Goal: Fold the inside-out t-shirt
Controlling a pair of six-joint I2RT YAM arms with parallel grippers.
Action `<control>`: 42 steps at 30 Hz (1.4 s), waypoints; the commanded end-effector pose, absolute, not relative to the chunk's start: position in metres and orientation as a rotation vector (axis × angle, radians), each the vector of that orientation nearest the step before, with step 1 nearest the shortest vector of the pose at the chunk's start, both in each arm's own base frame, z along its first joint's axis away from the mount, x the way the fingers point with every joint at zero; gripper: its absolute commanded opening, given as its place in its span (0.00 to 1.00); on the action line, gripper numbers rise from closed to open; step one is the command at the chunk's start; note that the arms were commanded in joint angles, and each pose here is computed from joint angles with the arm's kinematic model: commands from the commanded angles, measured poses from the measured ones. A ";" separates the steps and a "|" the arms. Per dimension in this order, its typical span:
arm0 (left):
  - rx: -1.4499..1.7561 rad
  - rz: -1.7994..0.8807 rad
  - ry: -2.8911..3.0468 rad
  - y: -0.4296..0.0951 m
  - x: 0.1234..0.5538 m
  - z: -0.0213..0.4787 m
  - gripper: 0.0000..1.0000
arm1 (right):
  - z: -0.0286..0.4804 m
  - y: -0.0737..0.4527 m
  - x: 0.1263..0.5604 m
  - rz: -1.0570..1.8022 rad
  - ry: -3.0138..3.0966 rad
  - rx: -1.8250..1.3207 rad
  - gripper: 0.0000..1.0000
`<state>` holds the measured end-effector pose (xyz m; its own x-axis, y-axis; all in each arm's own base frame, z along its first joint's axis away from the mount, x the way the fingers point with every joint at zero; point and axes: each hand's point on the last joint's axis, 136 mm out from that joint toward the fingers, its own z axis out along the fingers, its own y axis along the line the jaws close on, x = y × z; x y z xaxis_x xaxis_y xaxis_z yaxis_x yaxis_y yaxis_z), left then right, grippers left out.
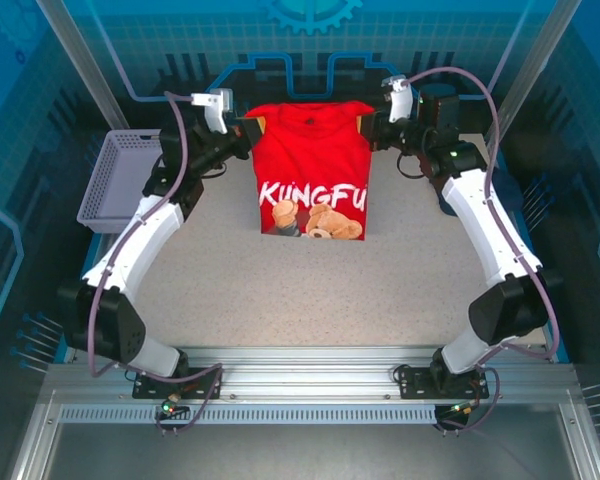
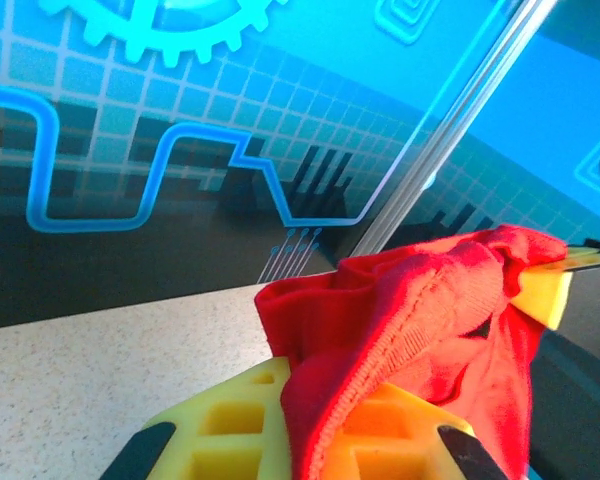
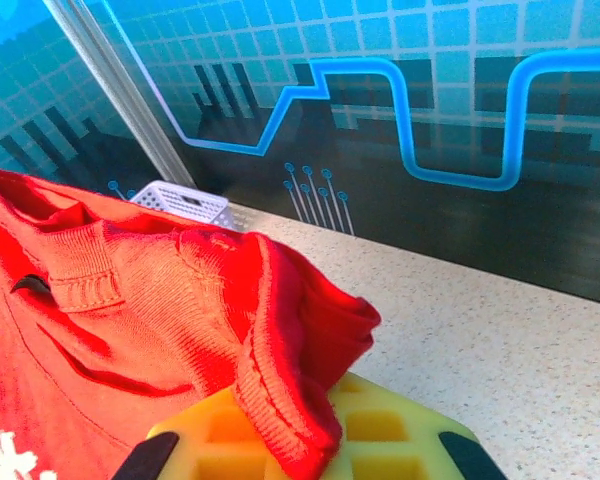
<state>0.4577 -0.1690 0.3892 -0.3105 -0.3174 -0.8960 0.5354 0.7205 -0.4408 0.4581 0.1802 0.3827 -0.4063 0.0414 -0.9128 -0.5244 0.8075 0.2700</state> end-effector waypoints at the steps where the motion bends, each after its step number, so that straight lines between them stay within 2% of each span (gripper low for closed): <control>1: 0.152 -0.774 1.728 -0.165 0.490 0.370 0.00 | 0.371 0.175 0.486 0.567 1.909 -0.346 0.03; 8: 0.162 -0.764 1.718 -0.172 0.533 0.382 0.00 | 0.397 0.176 0.525 0.547 1.849 -0.361 0.03; 11: 0.164 -0.793 1.710 -0.174 0.530 0.383 0.00 | 0.395 0.182 0.525 0.573 1.860 -0.391 0.03; 15: 0.144 -0.879 1.711 -0.177 0.507 0.349 0.00 | 0.359 0.185 0.508 0.616 1.930 -0.418 0.04; 19: 0.102 -1.022 1.755 -0.188 0.461 0.277 0.00 | 0.285 0.185 0.463 0.705 2.074 -0.394 0.05; 25: 0.048 -1.195 1.897 -0.214 0.349 0.184 0.00 | 0.187 0.180 0.354 0.846 2.289 -0.315 0.05; 29: 0.075 -1.206 2.010 -0.231 0.287 0.151 0.00 | 0.141 0.174 0.291 0.875 2.434 -0.215 0.06; 32: 0.072 -1.170 2.093 -0.232 0.271 0.135 0.00 | 0.125 0.164 0.271 0.827 2.498 -0.176 0.06; 36: 0.068 -1.077 2.112 -0.228 0.282 0.130 0.00 | 0.117 0.151 0.281 0.713 2.542 -0.152 0.07; 42: -0.019 -0.938 2.177 -0.216 0.322 0.115 0.00 | 0.121 0.159 0.330 0.645 2.571 -0.192 0.07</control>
<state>0.2981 -0.2266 0.1182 -0.7398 -0.2755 -0.6138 0.3051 0.6757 -0.6710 0.3067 0.1601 0.1109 -0.8922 -0.0015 -0.4516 -0.2301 0.8620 0.4517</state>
